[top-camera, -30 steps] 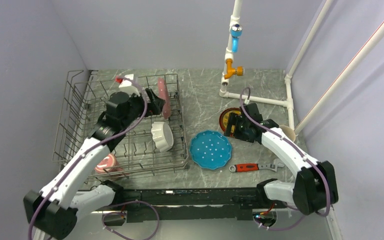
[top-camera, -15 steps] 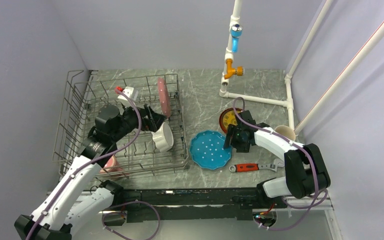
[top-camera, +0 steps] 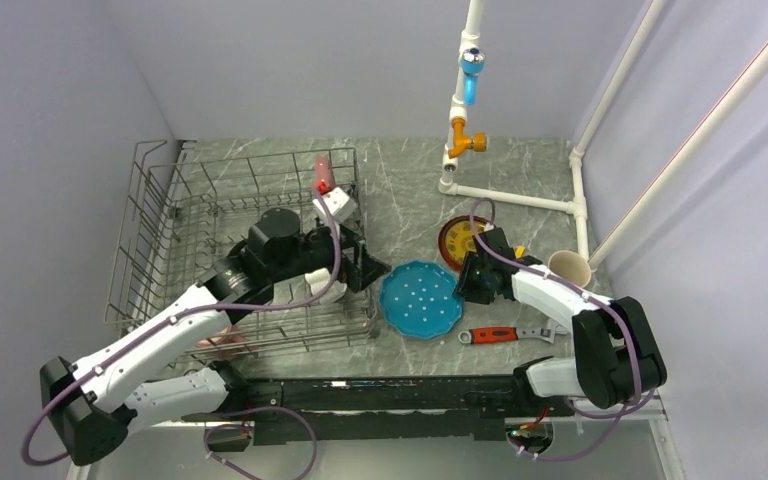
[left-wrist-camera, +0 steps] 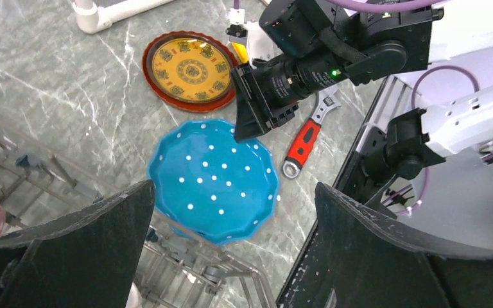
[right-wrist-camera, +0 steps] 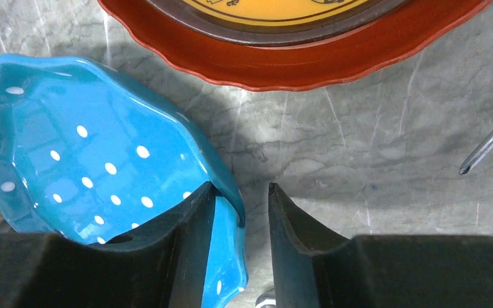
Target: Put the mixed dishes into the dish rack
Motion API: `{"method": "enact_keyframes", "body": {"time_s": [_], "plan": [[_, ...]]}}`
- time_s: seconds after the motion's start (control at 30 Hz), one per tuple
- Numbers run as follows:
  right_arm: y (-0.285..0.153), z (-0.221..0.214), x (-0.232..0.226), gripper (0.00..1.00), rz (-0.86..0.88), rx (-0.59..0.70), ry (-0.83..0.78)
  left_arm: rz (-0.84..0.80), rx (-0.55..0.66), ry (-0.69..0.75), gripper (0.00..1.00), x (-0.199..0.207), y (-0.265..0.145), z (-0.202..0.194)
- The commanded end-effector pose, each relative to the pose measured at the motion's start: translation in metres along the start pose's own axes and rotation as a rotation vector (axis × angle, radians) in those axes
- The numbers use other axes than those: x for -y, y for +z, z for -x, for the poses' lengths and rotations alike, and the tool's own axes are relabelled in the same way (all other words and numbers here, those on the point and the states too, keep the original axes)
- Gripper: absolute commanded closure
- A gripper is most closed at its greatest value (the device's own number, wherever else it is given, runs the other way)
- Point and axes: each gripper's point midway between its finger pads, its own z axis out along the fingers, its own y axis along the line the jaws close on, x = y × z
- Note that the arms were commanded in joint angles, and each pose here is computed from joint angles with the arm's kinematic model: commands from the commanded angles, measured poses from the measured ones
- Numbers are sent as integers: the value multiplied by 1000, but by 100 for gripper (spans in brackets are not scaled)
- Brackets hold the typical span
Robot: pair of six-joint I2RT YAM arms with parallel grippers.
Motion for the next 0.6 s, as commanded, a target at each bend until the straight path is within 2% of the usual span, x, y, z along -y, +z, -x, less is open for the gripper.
{"method": "enact_keyframes", "body": {"time_s": [0.0,0.23,0.4,0.47,0.57], "plan": [[5,-9,10,63,-38,-8,5,38,16,143,1,14,13,20],[7,-9,7,71,-31,-3,5,132,-120,372,1,39,39,-2],[-2,-9,7,93,-29,-4,-4,118,-166,390,1,54,55,-21],[-9,-6,6,99,-26,8,-14,74,-170,386,1,64,62,-28],[-20,-1,2,100,-23,13,-27,26,-214,417,1,79,76,-48]]}}
